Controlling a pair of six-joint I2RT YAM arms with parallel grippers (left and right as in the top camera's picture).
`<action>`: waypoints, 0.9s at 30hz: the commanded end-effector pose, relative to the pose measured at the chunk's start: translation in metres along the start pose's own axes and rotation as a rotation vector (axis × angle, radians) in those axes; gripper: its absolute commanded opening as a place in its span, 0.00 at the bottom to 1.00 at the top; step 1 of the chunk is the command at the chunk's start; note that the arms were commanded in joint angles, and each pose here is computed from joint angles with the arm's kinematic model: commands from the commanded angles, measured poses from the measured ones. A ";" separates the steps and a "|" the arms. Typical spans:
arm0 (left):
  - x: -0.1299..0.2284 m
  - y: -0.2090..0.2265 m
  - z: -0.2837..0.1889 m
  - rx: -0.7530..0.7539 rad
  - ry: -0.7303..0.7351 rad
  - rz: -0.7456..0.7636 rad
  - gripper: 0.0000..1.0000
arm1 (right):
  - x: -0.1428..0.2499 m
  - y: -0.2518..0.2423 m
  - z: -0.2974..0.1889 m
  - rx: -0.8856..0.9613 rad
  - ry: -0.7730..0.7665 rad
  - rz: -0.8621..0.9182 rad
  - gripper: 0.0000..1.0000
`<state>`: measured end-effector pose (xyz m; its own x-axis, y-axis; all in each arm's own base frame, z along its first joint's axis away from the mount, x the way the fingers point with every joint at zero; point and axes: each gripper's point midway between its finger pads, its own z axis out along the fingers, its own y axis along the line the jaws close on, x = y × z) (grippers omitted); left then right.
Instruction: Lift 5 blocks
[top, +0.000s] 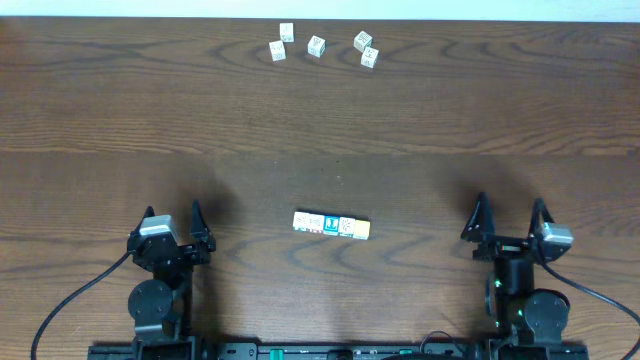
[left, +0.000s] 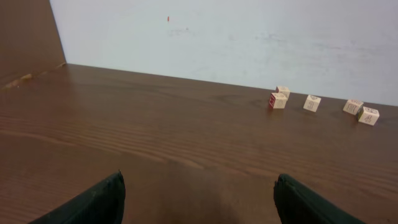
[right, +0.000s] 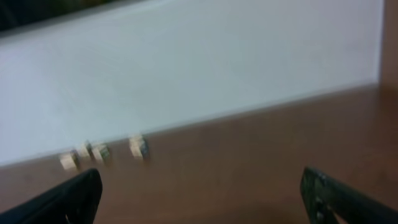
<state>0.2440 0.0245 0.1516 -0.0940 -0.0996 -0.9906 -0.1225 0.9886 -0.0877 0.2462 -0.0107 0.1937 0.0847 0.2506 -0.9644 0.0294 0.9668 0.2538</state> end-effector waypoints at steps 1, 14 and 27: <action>0.016 0.005 0.000 -0.022 0.052 -0.002 0.77 | 0.027 -0.013 -0.002 0.055 0.108 0.001 0.99; 0.016 0.005 0.000 -0.022 0.052 -0.003 0.77 | 0.036 -0.012 -0.003 0.036 0.147 -0.106 0.99; 0.016 0.005 0.000 -0.022 0.052 -0.002 0.77 | 0.035 -0.012 -0.003 0.036 0.147 -0.106 0.99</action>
<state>0.2439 0.0245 0.1518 -0.0936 -0.0995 -0.9906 -0.1225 0.9886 -0.0878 0.2461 -0.0138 0.1567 -0.0647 0.1728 -0.9828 0.0718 0.9832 0.1681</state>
